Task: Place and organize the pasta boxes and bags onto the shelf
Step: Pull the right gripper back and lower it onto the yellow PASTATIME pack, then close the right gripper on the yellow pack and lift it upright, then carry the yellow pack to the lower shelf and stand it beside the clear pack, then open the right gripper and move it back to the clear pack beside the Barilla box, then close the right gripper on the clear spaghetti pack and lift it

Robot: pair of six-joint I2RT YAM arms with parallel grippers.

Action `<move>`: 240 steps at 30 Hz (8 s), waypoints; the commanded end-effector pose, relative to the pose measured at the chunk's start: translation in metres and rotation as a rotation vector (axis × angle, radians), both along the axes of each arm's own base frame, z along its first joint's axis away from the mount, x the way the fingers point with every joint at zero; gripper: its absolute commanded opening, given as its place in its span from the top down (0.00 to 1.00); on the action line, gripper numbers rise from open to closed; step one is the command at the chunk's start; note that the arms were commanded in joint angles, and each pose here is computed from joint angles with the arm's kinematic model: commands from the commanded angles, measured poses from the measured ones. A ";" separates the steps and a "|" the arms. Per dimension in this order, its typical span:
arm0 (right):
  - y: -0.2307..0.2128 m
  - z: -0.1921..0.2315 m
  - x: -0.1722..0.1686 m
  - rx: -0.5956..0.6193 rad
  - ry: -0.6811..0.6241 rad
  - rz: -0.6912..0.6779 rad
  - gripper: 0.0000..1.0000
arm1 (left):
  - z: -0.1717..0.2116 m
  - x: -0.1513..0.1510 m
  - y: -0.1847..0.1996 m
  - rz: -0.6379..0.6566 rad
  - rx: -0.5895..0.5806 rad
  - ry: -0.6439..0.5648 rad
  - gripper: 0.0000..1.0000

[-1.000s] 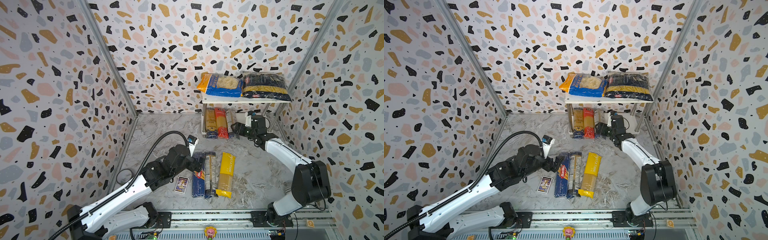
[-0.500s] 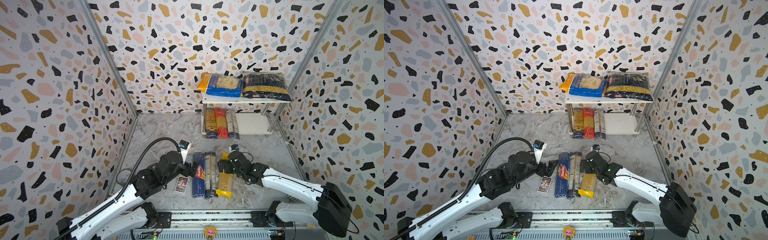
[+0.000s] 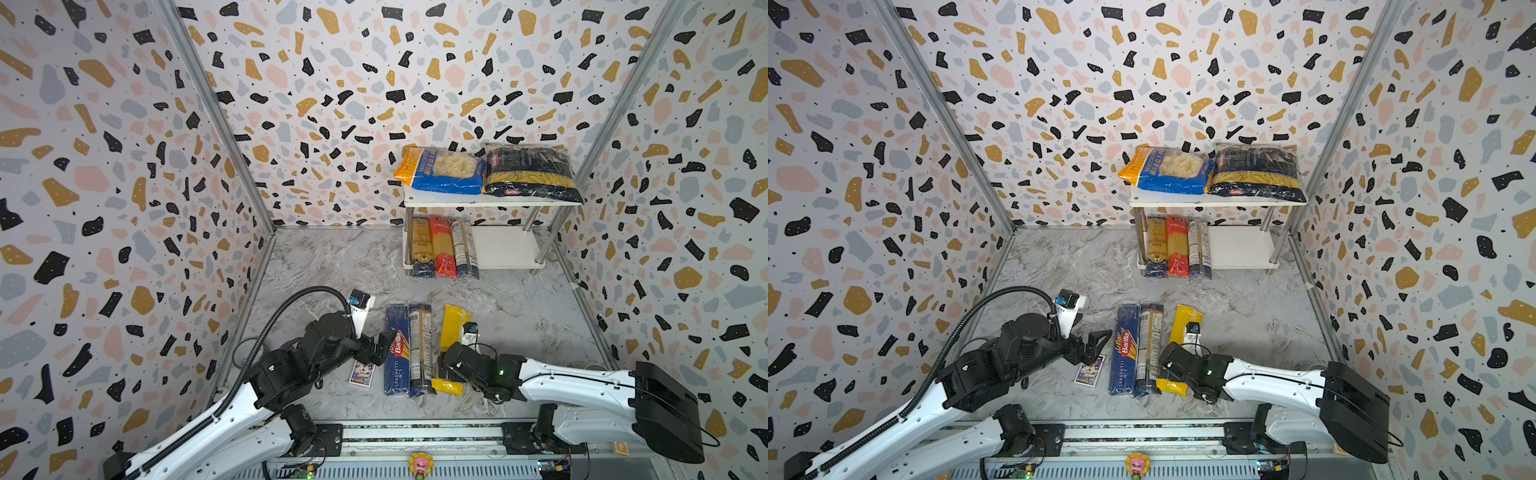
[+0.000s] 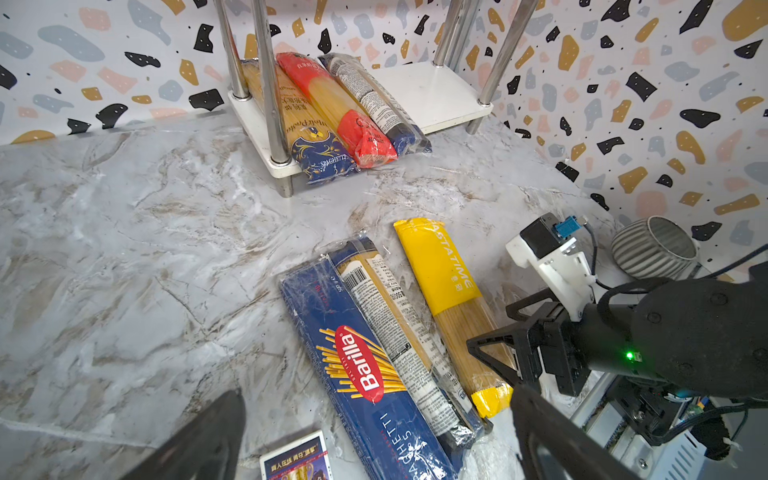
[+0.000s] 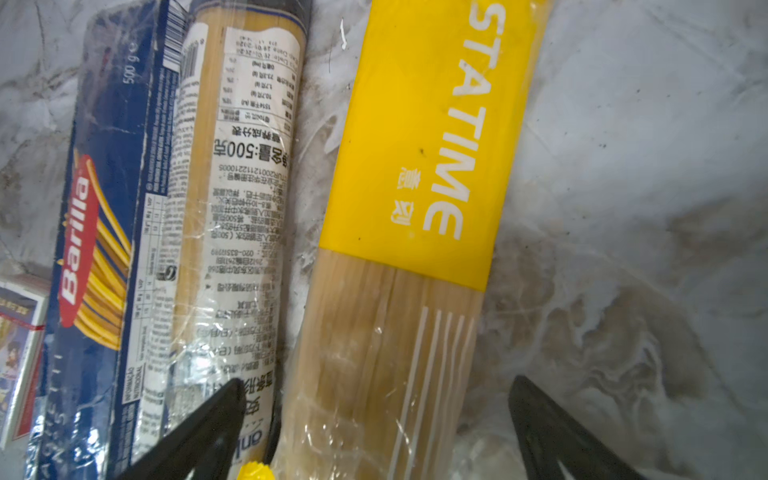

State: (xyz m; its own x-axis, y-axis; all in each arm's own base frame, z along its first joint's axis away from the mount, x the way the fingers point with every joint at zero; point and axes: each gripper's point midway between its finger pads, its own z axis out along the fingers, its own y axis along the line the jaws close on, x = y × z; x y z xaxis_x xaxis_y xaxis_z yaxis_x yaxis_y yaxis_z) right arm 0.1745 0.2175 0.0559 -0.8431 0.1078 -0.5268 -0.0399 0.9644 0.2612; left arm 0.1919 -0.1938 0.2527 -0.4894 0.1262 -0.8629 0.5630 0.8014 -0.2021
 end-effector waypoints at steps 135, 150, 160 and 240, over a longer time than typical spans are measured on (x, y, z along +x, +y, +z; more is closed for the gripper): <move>-0.148 0.132 0.352 0.177 -0.313 -0.071 0.26 | 0.042 0.074 -0.065 0.003 0.111 -0.120 0.01; -0.125 0.127 0.200 0.119 -0.198 -0.069 0.26 | 0.032 0.047 -0.049 -0.018 0.037 -0.053 0.00; -0.058 0.125 0.100 0.154 -0.148 0.028 0.25 | 0.049 0.015 -0.028 -0.040 -0.091 -0.031 0.01; 0.031 -0.080 -0.026 -0.140 0.269 0.222 0.60 | 0.054 -0.007 0.007 -0.011 -0.082 -0.045 0.00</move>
State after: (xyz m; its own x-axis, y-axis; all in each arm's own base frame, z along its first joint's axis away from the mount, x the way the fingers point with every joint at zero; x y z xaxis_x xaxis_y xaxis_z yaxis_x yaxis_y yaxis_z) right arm 0.1733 0.3022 0.0240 -0.9019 -0.0554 -0.4284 -0.2149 0.9179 0.3337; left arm 0.1776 -0.1839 0.3026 -0.4671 0.0892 -0.8797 0.5891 0.7733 -0.2344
